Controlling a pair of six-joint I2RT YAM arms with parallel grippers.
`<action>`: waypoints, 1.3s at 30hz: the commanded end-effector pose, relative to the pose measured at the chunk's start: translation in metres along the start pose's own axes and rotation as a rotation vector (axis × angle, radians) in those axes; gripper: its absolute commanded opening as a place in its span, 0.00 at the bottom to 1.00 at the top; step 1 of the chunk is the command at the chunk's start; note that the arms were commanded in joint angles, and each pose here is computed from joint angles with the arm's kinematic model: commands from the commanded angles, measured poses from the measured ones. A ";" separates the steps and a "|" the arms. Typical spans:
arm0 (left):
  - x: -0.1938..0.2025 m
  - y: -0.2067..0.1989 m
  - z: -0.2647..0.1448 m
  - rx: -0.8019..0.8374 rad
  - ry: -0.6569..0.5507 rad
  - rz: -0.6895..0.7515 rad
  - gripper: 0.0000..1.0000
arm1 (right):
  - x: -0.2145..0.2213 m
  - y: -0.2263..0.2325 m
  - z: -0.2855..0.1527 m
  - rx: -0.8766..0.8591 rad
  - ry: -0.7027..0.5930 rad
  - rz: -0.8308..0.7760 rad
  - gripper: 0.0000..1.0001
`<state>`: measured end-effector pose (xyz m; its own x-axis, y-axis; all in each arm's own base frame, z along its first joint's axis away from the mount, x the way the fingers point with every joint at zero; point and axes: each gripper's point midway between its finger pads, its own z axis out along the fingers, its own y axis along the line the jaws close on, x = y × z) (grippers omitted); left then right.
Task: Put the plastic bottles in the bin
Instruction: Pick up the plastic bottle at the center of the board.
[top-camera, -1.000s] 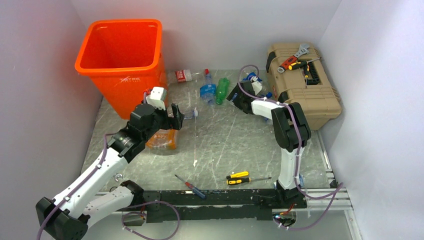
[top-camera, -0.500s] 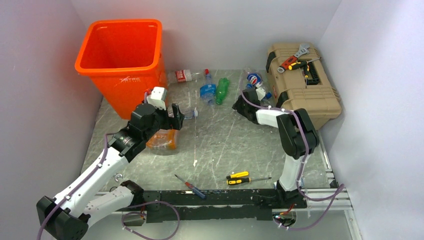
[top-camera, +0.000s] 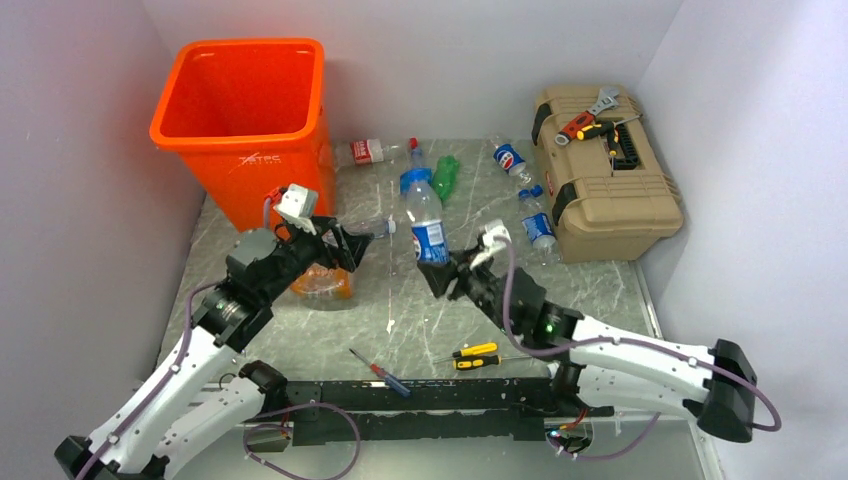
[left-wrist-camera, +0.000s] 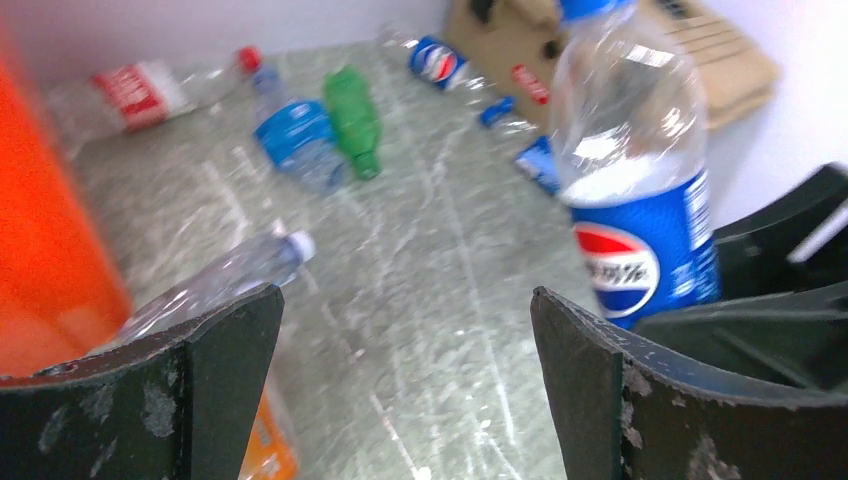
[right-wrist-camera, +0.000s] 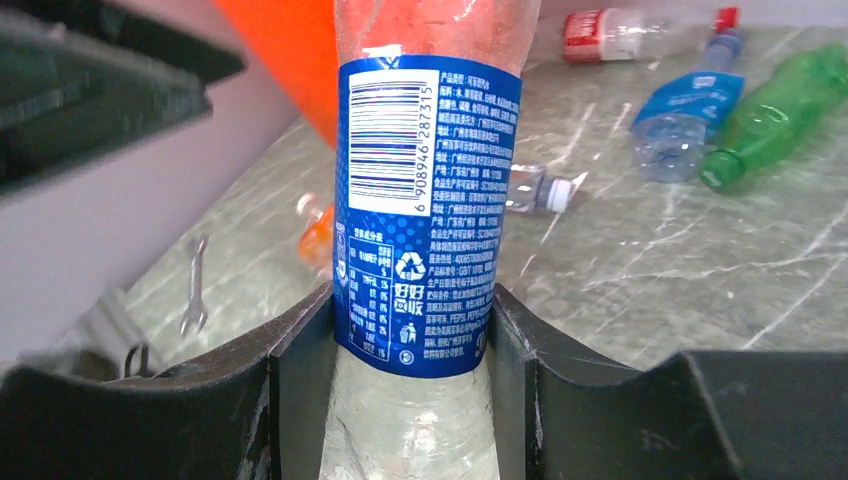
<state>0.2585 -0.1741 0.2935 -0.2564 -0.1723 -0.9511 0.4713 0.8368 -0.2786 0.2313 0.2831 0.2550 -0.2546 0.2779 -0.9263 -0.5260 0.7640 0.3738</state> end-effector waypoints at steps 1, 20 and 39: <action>-0.037 -0.065 -0.018 0.353 -0.152 -0.006 0.99 | 0.016 0.009 -0.033 -0.115 -0.050 -0.153 0.42; -0.021 -0.138 0.004 0.748 0.131 -0.274 0.91 | 0.020 0.044 -0.061 -0.263 -0.248 -0.192 0.31; -0.038 -0.148 0.003 0.806 0.083 -0.335 0.18 | 0.034 0.045 -0.054 -0.237 -0.205 -0.224 0.32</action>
<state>0.2110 -0.2901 0.3463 -0.5692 -0.2514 -0.7828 0.7599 0.2027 -0.6176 0.1546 0.2914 0.2286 0.0379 0.2156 -0.9757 -0.7323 0.6704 0.1197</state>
